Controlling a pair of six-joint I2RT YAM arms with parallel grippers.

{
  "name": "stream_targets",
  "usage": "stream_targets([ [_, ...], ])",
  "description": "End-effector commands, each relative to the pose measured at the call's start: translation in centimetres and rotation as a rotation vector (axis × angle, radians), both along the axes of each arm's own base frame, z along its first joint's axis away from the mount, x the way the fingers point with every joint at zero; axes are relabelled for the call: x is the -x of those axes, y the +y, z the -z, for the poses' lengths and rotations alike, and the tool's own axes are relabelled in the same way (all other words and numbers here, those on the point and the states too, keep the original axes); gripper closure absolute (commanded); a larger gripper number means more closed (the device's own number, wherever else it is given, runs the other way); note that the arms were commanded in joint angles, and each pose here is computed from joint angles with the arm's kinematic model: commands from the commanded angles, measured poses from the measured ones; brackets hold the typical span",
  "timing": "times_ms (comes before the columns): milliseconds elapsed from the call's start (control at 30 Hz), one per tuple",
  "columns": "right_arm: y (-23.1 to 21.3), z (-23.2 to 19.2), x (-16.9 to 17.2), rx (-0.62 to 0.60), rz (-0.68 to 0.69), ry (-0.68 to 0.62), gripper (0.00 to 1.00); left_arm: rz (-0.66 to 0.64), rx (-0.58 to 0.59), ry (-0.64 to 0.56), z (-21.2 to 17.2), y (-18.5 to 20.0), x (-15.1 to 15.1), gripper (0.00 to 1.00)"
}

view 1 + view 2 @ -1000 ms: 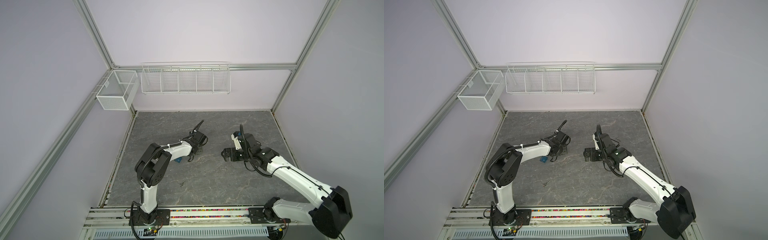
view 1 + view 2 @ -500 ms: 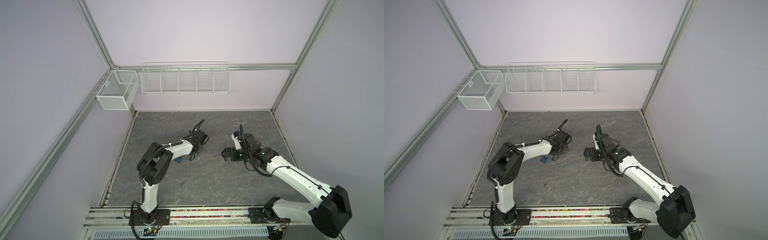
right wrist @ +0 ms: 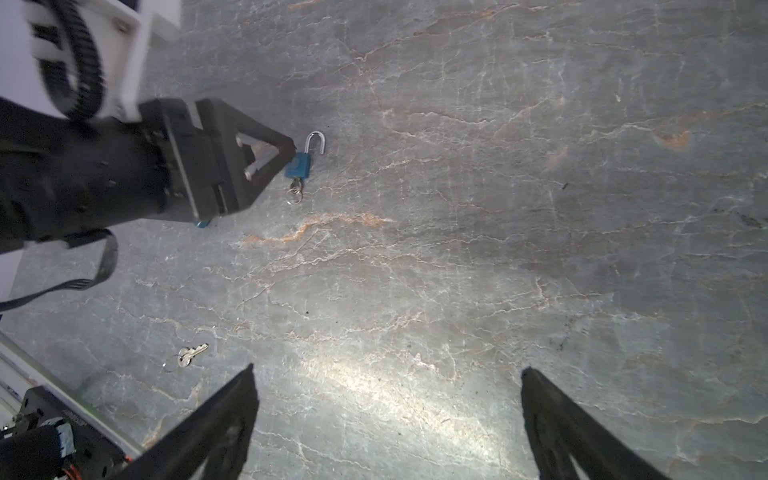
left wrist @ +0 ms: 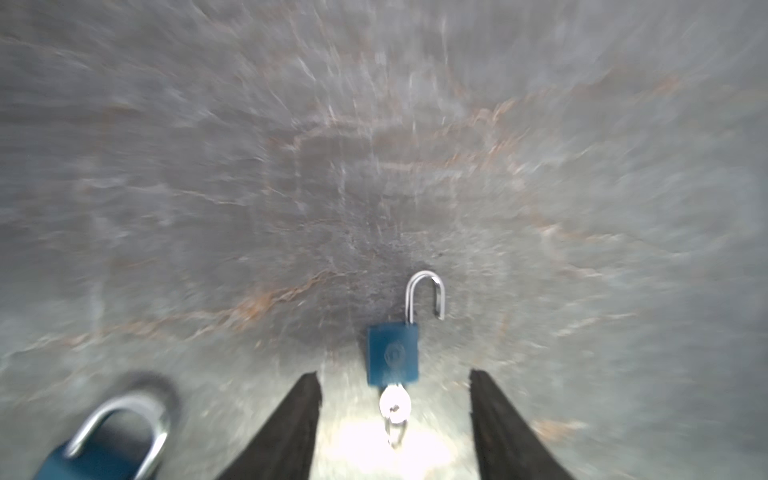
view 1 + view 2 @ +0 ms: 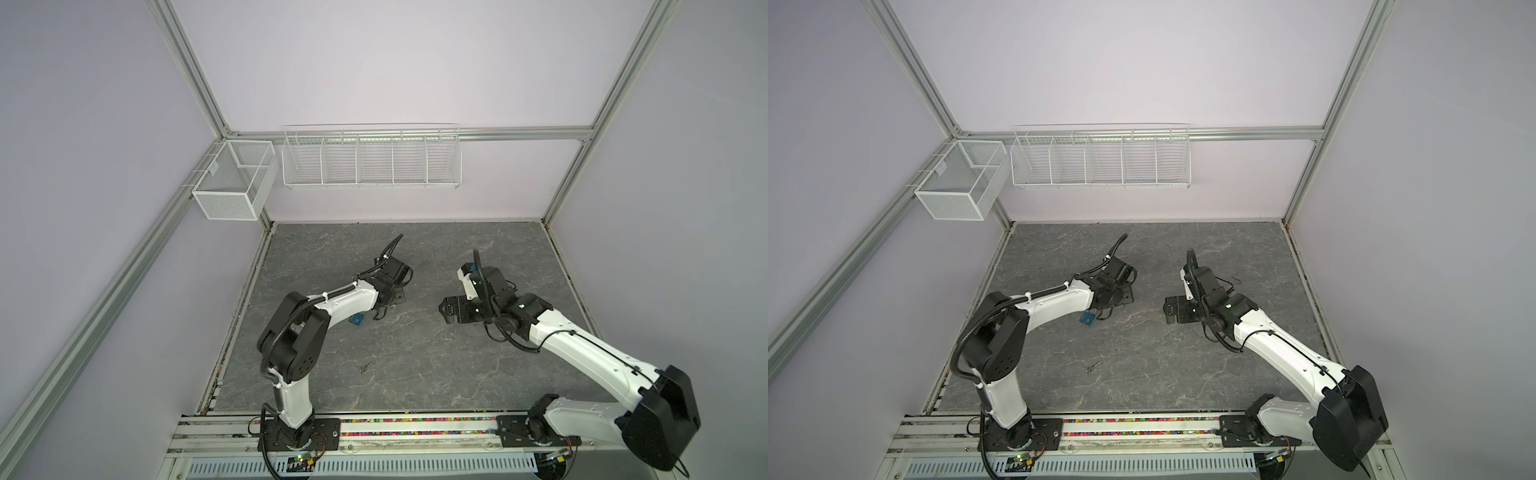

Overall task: Unlock with the key
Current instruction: 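Open the left gripper to drop the padlock and move both arms back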

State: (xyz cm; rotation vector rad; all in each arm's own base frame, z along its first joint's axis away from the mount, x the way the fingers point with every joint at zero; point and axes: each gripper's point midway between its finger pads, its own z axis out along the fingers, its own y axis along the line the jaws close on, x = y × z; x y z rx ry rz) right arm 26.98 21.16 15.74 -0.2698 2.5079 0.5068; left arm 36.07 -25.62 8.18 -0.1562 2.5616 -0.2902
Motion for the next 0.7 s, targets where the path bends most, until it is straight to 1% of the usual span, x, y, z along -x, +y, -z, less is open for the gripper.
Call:
stream_targets([
  [0, 1.6, -0.5, 0.6, -0.006, -0.029, -0.018, 0.01, -0.037, 0.054, -0.073, -3.7, 1.6, 0.6, 0.34],
  [67, 2.9, 0.1, 1.3, 0.005, -0.048, -0.010, 0.01, -0.058, 0.078, -0.096, -4.9, 3.2, 1.5, 0.21],
  [233, 7.0, 1.5, 3.3, 0.003, -0.113, -0.009, 0.01, -0.103, 0.088, -0.157, -7.5, 7.7, 3.9, 0.00],
  [367, 10.2, 2.7, 5.1, 0.039, -0.176, -0.015, 0.01, -0.133, 0.071, -0.242, -9.5, 11.2, 5.8, 0.01],
  [500, 13.4, 4.0, 7.1, 0.072, -0.230, -0.018, 0.01, -0.190, 0.073, -0.291, -11.0, 14.6, 7.7, 0.01],
  [600, 15.1, 5.2, 8.1, 0.101, -0.237, -0.020, 0.00, -0.206, 0.082, -0.323, -12.1, 16.3, 8.7, 0.01],
  [667, 16.2, 6.0, 8.5, 0.099, -0.235, -0.010, 0.00, -0.232, 0.070, -0.325, -12.5, 17.6, 9.4, 0.01],
])
